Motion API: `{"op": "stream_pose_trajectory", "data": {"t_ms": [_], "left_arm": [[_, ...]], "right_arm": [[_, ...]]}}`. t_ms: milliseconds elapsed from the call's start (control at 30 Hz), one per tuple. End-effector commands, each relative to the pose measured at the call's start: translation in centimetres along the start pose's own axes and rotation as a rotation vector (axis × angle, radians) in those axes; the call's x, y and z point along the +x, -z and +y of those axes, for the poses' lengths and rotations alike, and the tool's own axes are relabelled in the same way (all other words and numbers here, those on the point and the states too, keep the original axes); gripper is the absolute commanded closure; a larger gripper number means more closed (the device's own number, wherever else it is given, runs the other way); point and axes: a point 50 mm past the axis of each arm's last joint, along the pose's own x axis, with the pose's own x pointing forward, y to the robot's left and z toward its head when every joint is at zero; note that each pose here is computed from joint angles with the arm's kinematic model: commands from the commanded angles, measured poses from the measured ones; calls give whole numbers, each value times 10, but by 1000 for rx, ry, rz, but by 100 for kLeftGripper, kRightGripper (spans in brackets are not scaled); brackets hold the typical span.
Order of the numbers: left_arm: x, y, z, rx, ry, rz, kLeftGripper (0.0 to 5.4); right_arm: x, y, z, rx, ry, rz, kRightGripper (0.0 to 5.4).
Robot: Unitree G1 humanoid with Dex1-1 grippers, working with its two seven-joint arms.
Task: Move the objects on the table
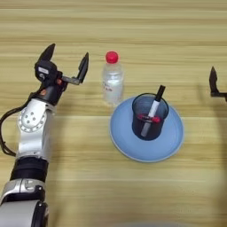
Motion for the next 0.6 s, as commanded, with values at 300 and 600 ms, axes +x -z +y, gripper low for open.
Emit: {"op": "stream_pose_trajectory", "data": {"t_ms": [300,600], "left_arm": [[23,1,-29,-50,155,7,0],[37,5,-37,-57,201,21,0]], "right_arm": [[7,-5,6,12,-7,-22,4],[8,-5,9,16,-9,-25,4]]}}
